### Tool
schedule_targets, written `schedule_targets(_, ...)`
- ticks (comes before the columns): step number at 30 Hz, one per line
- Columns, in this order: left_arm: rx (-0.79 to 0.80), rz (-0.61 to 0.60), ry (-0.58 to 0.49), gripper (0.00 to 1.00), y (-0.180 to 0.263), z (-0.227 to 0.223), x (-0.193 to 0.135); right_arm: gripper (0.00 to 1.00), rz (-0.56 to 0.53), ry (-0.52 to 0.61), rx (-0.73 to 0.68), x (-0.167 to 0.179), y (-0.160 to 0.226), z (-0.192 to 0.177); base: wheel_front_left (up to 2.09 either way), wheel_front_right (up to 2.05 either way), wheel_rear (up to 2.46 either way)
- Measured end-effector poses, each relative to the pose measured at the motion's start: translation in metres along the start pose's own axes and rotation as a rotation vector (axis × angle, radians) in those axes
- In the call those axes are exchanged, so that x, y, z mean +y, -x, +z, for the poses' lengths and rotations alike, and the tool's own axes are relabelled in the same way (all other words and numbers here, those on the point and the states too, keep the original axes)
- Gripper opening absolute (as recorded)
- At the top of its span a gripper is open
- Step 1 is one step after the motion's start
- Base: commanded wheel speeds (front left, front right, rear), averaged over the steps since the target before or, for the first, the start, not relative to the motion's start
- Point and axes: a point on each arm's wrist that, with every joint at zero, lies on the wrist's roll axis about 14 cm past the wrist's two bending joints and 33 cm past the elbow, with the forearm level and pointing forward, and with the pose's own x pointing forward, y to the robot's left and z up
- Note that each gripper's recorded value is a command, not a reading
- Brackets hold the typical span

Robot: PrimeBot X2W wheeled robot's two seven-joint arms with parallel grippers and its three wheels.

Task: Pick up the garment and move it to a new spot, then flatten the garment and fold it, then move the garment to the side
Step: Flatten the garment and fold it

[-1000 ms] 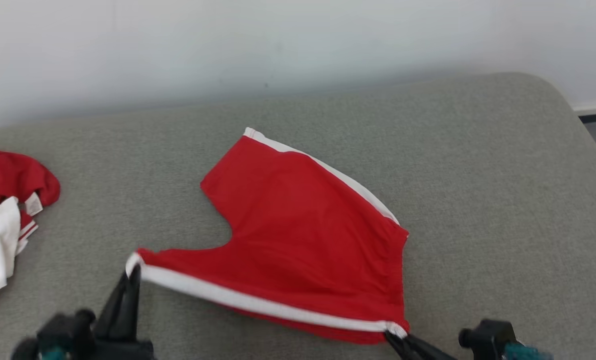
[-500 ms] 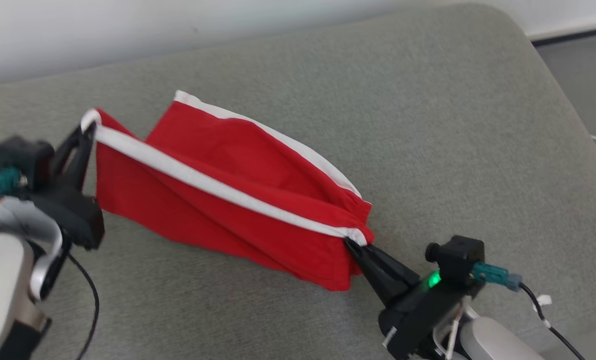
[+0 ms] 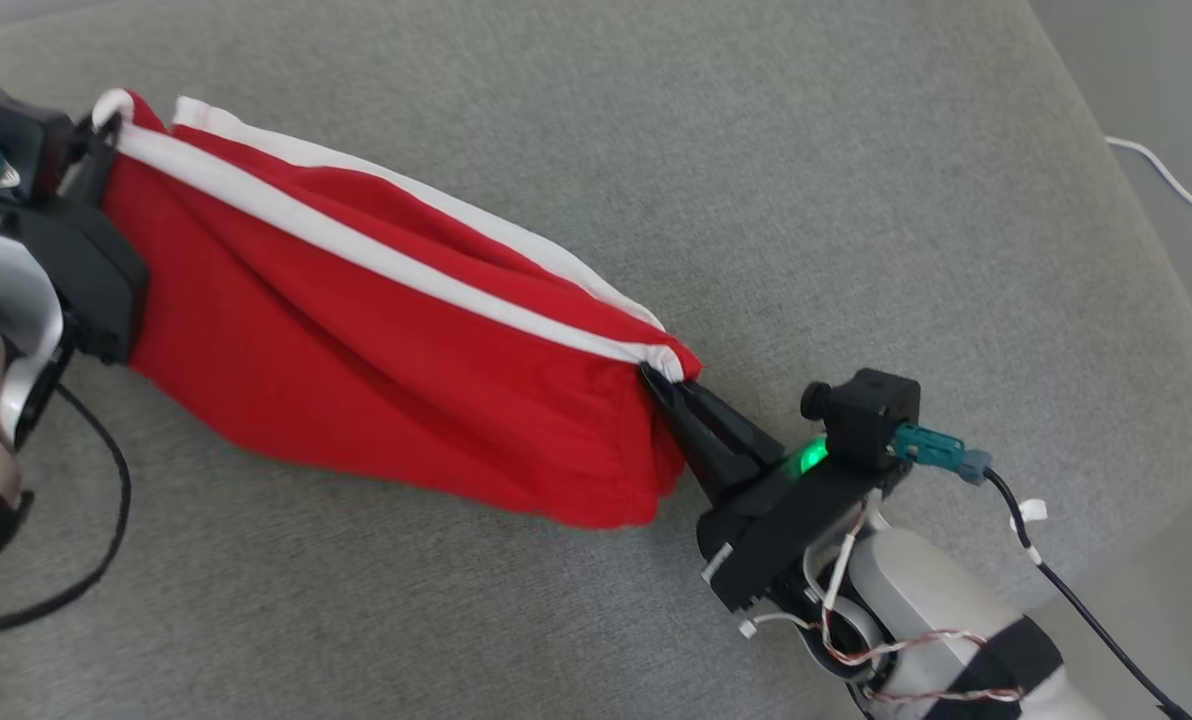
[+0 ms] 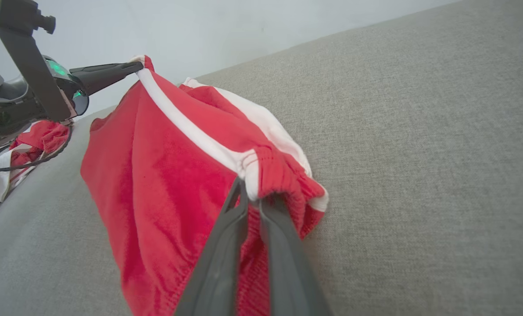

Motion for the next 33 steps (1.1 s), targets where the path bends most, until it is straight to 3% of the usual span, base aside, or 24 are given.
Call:
schedule_targets(9, -0.016, -0.044, 0.018, 0.0, -0.03, -0.008, -0.011, 0.0, -0.04, -0.009, 0.007, -0.012, -0.008, -0.011, 0.0, 0.0, 0.0)
schedule_targets(10, -0.015, -0.045, 0.01, 0.0, -0.03, -0.009, -0.011, 0.25, -0.04, -0.008, 0.006, -0.012, -0.009, -0.011, 0.0, 0.0, 0.0)
schedule_targets(11, -0.016, -0.045, 0.005, 0.47, -0.03, -0.009, -0.012, 0.66, -0.039, -0.007, 0.002, -0.012, -0.008, -0.01, 0.0, 0.0, 0.0)
schedule_targets(12, -0.02, -0.041, 0.009, 1.0, -0.029, -0.009, -0.011, 1.0, -0.036, -0.006, -0.002, -0.011, -0.008, -0.009, 0.0, 0.0, 0.0)
schedule_targets(25, -0.248, 0.05, 0.036, 1.0, 0.011, 0.055, 0.012, 1.0, -0.066, 0.111, -0.219, -0.021, 0.038, 0.053, 0.0, 0.0, 0.0)
schedule_targets(29, -0.279, 0.079, 0.027, 1.0, 0.028, 0.062, 0.018, 1.0, -0.1, 0.138, -0.316, -0.023, 0.053, 0.075, 0.0, 0.0, 0.0)
schedule_targets(33, -0.268, 0.081, 0.019, 1.0, 0.04, 0.056, 0.015, 1.0, -0.121, 0.138, -0.344, -0.018, 0.063, 0.073, 0.0, 0.0, 0.0)
